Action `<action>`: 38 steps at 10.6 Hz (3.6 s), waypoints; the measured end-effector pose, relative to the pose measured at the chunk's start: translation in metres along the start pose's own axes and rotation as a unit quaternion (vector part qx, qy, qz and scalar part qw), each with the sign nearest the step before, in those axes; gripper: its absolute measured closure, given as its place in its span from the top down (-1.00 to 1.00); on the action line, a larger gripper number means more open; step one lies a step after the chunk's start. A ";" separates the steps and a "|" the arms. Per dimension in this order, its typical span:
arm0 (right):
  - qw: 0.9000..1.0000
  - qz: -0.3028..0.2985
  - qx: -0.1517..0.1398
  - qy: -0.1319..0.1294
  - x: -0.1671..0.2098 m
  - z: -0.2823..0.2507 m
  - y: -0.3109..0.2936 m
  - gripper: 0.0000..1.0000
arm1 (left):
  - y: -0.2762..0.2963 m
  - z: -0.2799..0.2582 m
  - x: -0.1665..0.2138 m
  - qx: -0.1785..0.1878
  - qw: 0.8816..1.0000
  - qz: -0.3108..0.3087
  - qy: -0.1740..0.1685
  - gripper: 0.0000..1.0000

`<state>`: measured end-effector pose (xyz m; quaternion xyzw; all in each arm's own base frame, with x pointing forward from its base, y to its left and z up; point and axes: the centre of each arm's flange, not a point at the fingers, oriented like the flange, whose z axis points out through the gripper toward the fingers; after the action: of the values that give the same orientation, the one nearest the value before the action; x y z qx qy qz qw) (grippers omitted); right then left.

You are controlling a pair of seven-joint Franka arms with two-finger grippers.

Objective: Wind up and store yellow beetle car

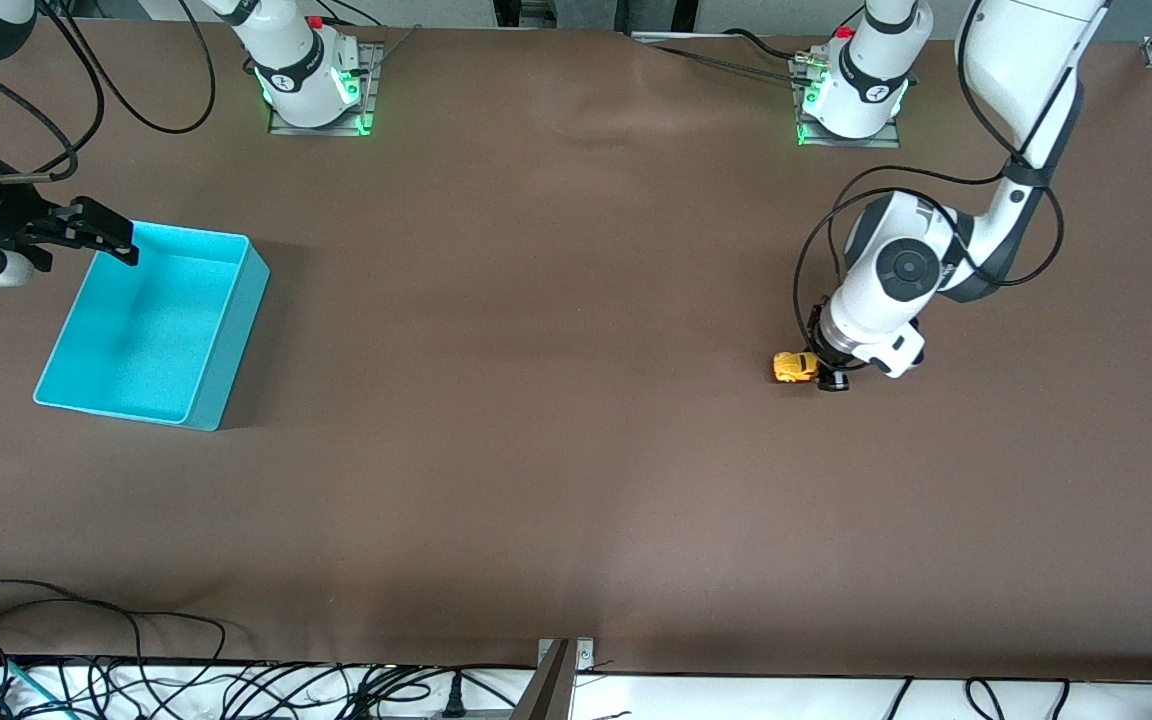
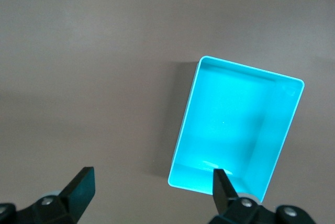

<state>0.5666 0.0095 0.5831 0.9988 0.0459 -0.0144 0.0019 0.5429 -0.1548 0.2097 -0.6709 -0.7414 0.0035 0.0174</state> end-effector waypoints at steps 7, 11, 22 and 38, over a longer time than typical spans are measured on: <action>1.000 0.000 0.000 -0.001 0.000 0.001 0.000 1.00 | 0.003 0.022 0.022 0.012 1.000 0.002 0.022 -0.10; 1.000 0.000 0.000 -0.001 0.000 0.001 0.000 1.00 | 0.022 0.026 0.091 0.003 0.999 0.004 0.053 -0.10; 1.000 0.000 0.000 -0.001 0.000 0.001 0.001 1.00 | 0.045 0.030 0.219 0.003 0.996 0.033 0.081 -0.10; 1.000 0.000 0.000 -0.001 0.000 0.001 0.001 1.00 | 0.054 0.029 0.234 -0.002 0.997 0.020 0.080 -0.10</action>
<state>0.5668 0.0086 0.5817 0.9988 0.0458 -0.0158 0.0023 0.5723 0.0837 0.1842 -0.6838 -0.7240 -0.0513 0.0751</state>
